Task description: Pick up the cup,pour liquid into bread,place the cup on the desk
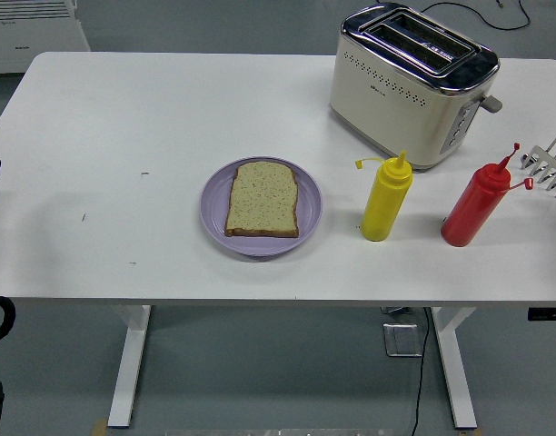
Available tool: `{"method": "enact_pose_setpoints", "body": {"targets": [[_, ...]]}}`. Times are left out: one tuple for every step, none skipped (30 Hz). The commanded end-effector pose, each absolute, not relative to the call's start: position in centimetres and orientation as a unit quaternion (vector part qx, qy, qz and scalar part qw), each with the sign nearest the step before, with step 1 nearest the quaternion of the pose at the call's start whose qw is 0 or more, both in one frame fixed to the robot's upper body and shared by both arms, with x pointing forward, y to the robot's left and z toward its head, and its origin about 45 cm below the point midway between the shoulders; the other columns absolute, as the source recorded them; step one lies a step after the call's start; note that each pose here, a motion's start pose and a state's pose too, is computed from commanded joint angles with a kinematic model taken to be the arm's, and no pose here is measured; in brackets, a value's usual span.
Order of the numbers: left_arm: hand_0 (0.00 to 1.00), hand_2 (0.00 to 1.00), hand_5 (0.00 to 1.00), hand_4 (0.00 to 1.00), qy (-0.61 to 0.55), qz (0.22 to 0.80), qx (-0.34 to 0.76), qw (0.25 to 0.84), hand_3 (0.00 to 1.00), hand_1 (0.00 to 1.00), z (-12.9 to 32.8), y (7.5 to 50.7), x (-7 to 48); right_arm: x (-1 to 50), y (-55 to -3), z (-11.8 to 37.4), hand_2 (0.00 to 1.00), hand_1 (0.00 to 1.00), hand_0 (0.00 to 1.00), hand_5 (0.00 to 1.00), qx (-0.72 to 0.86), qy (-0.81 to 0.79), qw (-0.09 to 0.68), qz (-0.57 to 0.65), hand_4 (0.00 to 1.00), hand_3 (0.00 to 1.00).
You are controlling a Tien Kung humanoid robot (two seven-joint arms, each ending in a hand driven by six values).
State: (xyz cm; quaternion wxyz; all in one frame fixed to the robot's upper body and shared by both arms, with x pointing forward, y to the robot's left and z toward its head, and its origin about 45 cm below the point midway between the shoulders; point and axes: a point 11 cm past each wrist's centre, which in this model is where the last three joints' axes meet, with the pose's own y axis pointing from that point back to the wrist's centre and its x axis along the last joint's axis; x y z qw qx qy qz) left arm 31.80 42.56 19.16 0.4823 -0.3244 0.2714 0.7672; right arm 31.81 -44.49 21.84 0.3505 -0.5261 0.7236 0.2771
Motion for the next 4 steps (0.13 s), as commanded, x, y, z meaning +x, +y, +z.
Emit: {"method": "enact_pose_setpoints", "body": {"targets": [[0.781, 0.724, 0.951, 0.524, 0.271, 0.767, -0.325, 0.482, 0.663, 0.728, 19.17, 42.56, 31.81, 31.81, -44.48, 21.84, 0.74, 0.726, 0.781, 0.627, -0.526, 0.723, 0.351, 0.277, 0.649, 0.794], [0.781, 0.724, 0.951, 0.524, 0.271, 0.767, -0.325, 0.482, 0.663, 0.728, 19.18, 42.56, 31.81, 31.81, -44.47, 21.85, 0.74, 0.726, 0.781, 0.627, -0.526, 0.723, 0.351, 0.277, 0.649, 0.794], [0.781, 0.724, 0.951, 0.524, 0.271, 0.767, -0.325, 0.482, 0.663, 0.728, 19.19, 42.57, 31.81, 31.82, -44.46, 21.87, 0.74, 0.726, 0.781, 0.627, -0.526, 0.723, 0.351, 0.277, 0.649, 0.794], [0.781, 0.724, 0.951, 0.524, 0.271, 0.767, -0.325, 0.482, 0.663, 0.728, 19.2, 42.57, 31.81, 31.83, -44.47, 21.89, 0.74, 0.726, 0.781, 0.627, -0.526, 0.723, 0.352, 0.276, 0.649, 0.794]]}}
